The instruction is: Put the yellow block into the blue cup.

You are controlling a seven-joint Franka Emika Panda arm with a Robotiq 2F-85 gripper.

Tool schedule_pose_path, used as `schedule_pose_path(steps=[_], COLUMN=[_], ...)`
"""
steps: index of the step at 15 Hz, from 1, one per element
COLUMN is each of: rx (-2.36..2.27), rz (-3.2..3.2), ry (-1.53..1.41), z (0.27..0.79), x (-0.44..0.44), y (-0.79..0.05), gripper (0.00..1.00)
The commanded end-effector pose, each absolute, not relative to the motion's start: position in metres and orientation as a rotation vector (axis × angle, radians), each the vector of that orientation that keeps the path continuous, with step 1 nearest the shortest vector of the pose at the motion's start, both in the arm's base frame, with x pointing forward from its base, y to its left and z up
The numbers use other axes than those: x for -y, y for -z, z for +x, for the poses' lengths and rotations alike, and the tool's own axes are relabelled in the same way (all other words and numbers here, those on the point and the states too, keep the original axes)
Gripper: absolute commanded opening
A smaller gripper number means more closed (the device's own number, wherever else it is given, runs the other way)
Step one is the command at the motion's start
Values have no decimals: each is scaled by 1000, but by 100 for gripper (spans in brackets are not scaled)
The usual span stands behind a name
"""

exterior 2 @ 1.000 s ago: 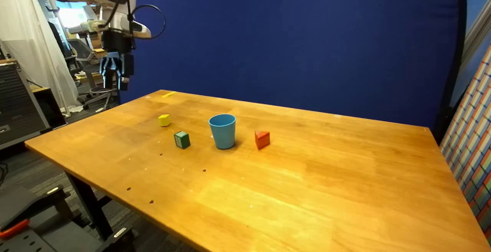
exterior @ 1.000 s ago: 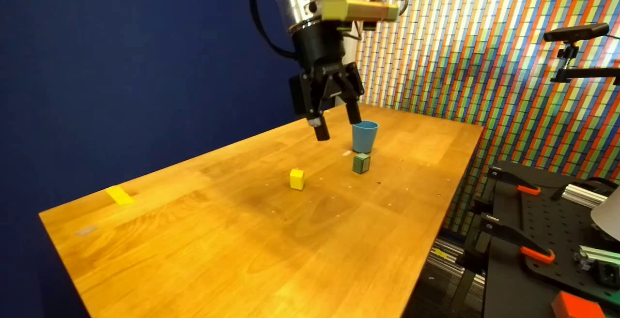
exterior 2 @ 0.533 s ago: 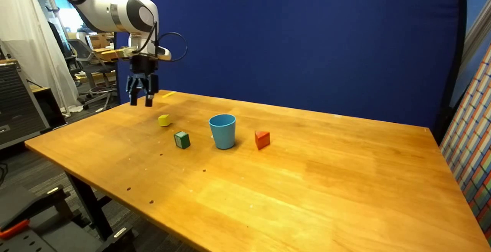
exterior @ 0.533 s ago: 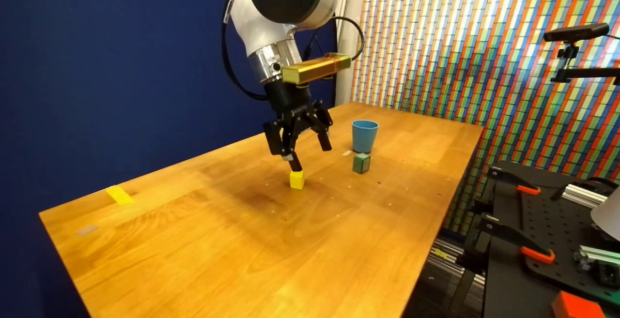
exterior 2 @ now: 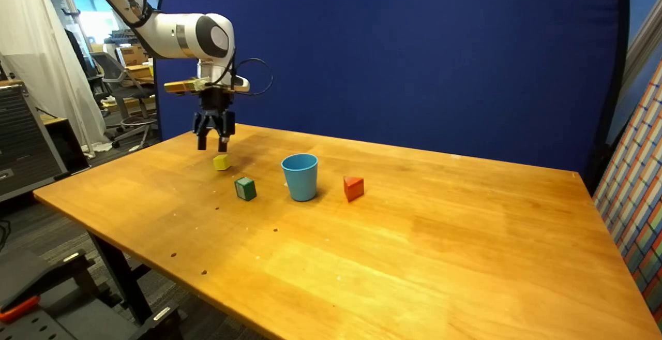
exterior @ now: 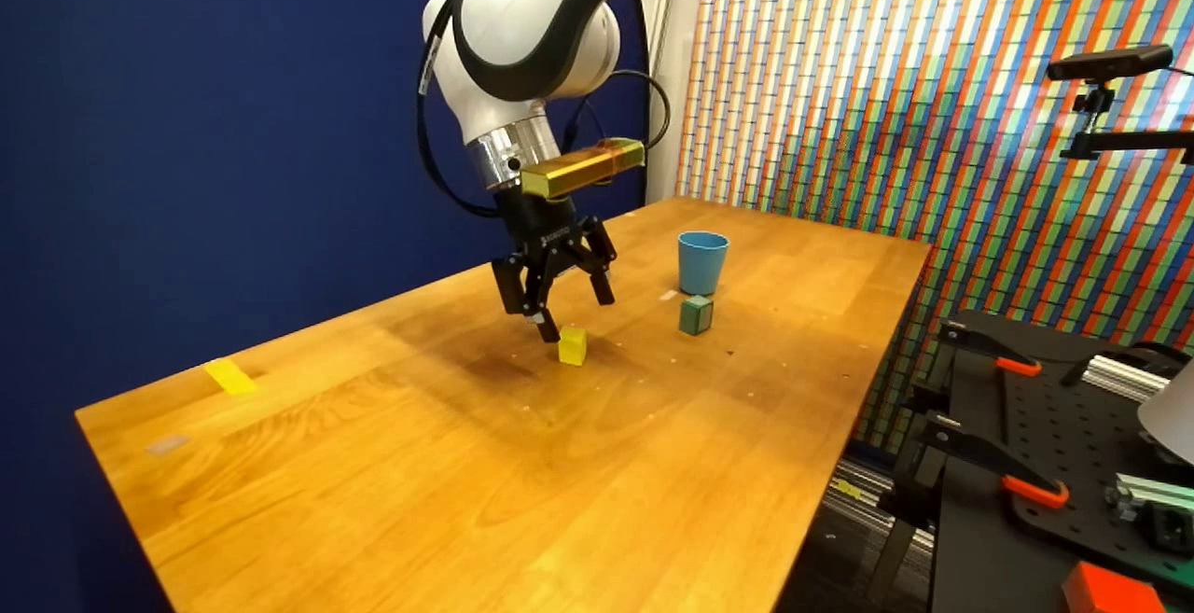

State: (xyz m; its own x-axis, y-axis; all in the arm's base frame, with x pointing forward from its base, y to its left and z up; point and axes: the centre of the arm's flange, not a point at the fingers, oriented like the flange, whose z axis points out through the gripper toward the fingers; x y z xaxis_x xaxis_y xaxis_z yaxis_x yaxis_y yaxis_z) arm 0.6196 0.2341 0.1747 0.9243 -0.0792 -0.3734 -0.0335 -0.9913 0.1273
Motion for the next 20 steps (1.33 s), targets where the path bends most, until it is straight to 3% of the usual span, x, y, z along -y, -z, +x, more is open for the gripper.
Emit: schedule_pose_path(steps=[1, 2, 10, 20], rx=[64, 60, 57, 705], rz=[2960, 2960, 2945, 2929], ry=[589, 592, 634, 474], z=[645, 647, 644, 574], x=[-233, -232, -226, -123], y=[-167, -163, -163, -288], gripper=[92, 72, 12, 15])
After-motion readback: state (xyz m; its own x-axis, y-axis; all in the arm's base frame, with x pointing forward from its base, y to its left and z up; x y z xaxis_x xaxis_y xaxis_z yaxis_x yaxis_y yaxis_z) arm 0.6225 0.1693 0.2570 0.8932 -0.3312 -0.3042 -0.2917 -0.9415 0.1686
